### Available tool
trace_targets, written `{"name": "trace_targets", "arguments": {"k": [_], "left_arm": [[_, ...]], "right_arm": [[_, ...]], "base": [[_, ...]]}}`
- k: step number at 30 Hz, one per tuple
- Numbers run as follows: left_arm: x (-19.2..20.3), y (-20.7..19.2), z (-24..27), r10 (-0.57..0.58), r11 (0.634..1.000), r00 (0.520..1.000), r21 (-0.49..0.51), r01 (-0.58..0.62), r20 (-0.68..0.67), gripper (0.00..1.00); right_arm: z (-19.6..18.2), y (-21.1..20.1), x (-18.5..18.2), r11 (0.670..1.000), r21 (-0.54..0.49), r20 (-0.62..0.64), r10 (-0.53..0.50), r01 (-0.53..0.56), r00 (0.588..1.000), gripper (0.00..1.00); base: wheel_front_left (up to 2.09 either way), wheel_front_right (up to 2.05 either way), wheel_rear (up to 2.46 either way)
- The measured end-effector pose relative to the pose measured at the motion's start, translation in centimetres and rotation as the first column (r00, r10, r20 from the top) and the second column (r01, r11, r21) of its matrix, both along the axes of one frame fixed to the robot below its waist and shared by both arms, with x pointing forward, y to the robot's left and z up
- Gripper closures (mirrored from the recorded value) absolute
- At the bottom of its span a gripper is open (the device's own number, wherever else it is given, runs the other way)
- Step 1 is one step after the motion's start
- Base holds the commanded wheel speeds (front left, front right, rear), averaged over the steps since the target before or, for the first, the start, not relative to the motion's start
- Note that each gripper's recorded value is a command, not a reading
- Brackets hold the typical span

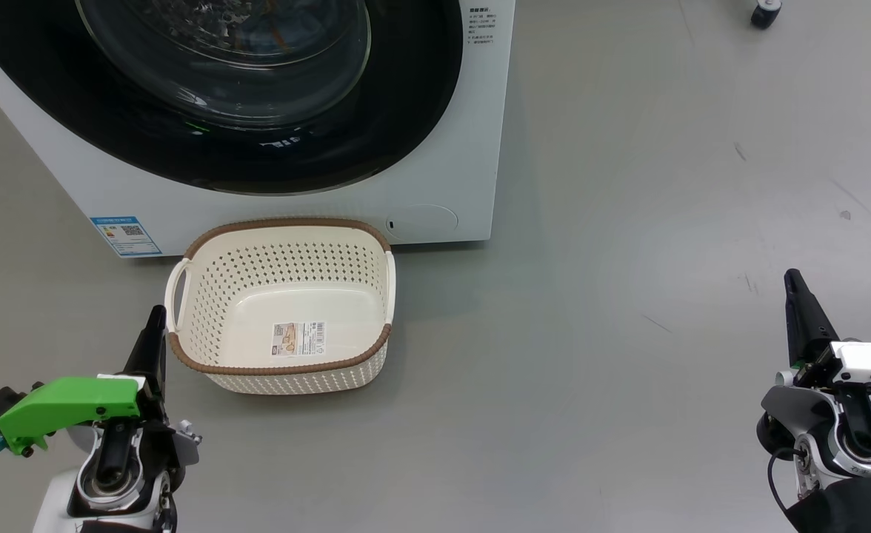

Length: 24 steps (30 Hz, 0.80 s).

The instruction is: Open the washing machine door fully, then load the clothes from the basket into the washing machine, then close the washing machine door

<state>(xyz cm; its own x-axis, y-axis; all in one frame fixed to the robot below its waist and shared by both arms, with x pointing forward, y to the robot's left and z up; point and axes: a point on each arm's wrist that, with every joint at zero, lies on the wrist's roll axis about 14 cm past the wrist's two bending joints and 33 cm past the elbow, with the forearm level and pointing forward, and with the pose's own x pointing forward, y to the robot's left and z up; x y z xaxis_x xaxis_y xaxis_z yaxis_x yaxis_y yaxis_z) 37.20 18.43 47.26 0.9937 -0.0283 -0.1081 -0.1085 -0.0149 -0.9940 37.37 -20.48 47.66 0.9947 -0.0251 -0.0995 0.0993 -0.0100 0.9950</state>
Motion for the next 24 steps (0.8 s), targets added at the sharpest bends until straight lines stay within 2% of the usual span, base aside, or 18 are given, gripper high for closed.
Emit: {"name": "trace_targets", "arguments": {"k": [24], "left_arm": [[0.01, 0.05, 0.01, 0.001, 1.000, 1.000, 0.000, -0.001, 0.001, 1.00]], "right_arm": [[0.07, -0.04, 0.01, 1.000, 0.000, 0.005, -0.001, 0.001, 1.000, 1.00]], "base": [[0.00, 0.00, 0.00]]}}
